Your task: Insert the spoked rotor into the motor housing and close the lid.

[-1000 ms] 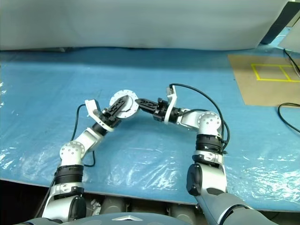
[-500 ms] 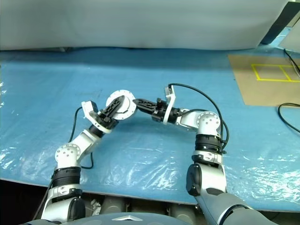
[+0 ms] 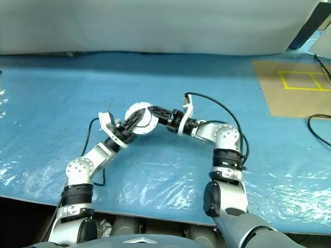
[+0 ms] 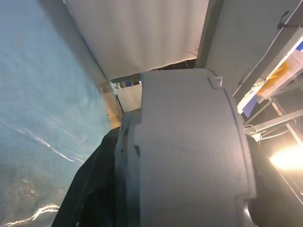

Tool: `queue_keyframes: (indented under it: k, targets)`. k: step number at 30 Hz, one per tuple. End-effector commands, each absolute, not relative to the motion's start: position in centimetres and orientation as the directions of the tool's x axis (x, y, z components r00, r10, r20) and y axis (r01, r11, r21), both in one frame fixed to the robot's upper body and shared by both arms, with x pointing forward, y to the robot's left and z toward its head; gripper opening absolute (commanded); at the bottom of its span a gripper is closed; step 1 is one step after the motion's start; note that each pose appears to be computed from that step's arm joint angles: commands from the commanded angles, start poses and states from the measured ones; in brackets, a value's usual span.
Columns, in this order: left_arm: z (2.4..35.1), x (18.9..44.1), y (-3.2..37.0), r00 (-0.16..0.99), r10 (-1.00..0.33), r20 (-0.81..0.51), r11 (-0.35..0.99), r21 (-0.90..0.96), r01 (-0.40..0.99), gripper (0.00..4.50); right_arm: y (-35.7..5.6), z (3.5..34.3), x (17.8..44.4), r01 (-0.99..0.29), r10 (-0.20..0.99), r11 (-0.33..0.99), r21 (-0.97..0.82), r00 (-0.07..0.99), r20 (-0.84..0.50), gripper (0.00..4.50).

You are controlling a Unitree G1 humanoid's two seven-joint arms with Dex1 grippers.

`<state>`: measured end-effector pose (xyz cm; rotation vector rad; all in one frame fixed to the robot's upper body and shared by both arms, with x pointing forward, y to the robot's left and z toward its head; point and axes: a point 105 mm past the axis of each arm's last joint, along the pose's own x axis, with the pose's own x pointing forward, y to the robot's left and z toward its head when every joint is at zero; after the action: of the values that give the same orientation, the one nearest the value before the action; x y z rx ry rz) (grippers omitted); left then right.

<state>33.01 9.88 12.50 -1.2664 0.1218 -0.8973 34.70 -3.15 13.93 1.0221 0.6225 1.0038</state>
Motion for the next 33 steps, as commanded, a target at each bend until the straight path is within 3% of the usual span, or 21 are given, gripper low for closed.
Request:
queue_keyframes:
  k: [1, 9, 14, 18, 21, 30, 31, 33]
  targets:
    - [16.6, 33.6, 11.2, 0.637, -0.586, 0.501, 0.022, -0.776, 0.631, 2.50, -3.0, 14.7, 34.5, -0.390, 0.912, 0.120, 0.913, 0.407, 0.054, 3.76]
    - [17.8, 35.5, 16.4, 0.751, -0.408, 0.519, 0.190, -0.757, 0.626, 2.50, -3.7, 14.2, 34.7, -0.393, 0.903, 0.149, 0.907, 0.427, 0.037, 3.76]
    - [16.6, 37.3, 22.1, 0.882, -0.183, 0.433, 0.466, -0.752, 0.466, 2.50, -3.9, 14.1, 34.3, -0.431, 0.908, 0.183, 0.883, 0.419, 0.017, 3.76]
    - [13.9, 37.9, 25.2, 0.950, -0.067, 0.304, 0.612, -0.740, 0.280, 2.50, -4.2, 13.5, 34.1, -0.514, 0.897, 0.288, 0.808, 0.440, -0.040, 3.76]
    - [12.6, 37.8, 26.1, 0.966, -0.034, 0.258, 0.652, -0.726, 0.217, 2.50, -4.6, 14.2, 33.7, -0.577, 0.896, 0.292, 0.763, 0.445, -0.006, 3.76]
    - [8.8, 38.6, 24.7, 0.987, -0.092, 0.135, 0.650, -0.742, 0.162, 2.50, -4.3, 12.9, 33.7, -0.569, 0.894, 0.335, 0.751, 0.444, -0.063, 3.76]
    - [8.5, 38.6, 24.6, 0.987, -0.100, 0.124, 0.654, -0.740, 0.159, 3.12, -4.2, 12.5, 33.7, -0.567, 0.892, 0.351, 0.746, 0.445, -0.081, 3.80]
    - [7.7, 38.6, 24.9, 0.993, -0.089, 0.082, 0.653, -0.747, 0.120, 3.63, -4.2, 12.0, 33.7, -0.552, 0.888, 0.361, 0.752, 0.450, -0.095, 3.80]
